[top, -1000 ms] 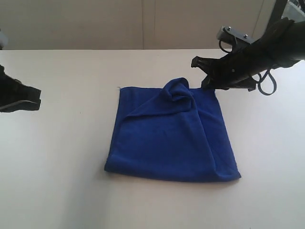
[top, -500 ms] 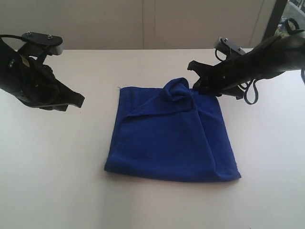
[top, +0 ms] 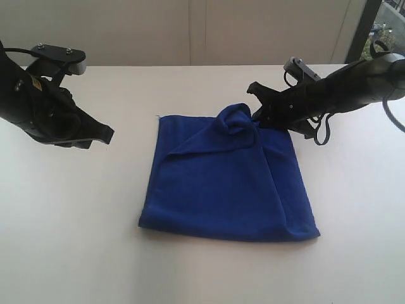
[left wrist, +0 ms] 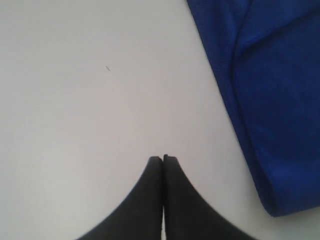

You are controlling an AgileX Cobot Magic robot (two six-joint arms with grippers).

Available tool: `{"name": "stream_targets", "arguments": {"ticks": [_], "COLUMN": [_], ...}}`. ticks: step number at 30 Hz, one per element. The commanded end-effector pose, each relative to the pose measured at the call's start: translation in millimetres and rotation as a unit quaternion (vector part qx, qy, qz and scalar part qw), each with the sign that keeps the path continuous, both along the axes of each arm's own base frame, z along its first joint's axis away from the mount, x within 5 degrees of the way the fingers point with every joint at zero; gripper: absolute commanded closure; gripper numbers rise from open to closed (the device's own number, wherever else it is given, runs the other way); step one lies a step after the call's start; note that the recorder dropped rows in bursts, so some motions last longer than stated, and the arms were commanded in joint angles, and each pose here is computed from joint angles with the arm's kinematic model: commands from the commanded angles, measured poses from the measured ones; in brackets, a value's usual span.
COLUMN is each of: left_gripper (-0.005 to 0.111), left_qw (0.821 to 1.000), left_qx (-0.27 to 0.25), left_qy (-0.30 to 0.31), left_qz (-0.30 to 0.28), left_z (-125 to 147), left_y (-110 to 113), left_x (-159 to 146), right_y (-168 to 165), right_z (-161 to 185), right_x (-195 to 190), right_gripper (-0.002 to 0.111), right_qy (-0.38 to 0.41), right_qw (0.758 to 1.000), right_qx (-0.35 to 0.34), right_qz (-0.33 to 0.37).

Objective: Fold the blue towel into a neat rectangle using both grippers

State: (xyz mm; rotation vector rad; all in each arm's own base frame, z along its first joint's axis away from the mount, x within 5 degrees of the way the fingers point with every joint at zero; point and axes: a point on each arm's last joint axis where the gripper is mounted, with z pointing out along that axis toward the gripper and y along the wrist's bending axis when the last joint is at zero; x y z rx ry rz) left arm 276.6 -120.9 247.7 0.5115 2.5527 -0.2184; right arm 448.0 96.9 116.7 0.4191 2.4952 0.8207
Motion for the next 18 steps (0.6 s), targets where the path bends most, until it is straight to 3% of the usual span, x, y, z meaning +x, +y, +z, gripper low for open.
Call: {"name": "stream_targets", "arguments": {"ticks": [1, 6, 11, 18], "left_gripper": [0.107, 0.107, 0.107, 0.107], "left_qw": [1.000, 1.000, 1.000, 1.000], "left_qx": [-0.005, -0.005, -0.005, -0.005], "left_qy": [-0.001, -0.001, -0.001, -0.001], "left_qz": [0.000, 0.000, 0.000, 0.000], "left_z": [2, 2, 2, 2], "left_y": [-2, -2, -2, -2], "left_x": [-1, -1, -1, -1], "right_y": [0, 0, -1, 0], "right_z": [1, 1, -4, -19], "right_x": [2, 2, 2, 1], "right_gripper": [0.086, 0.085, 0.076, 0.076], "right_qy": [-0.009, -0.010, -0.005, 0.013], "right_qw": [1.000, 1.000, 1.000, 1.000], "right_qx": [0.001, 0.000, -0.003, -0.001], "right_qz": [0.005, 0.004, 0.004, 0.004]}}
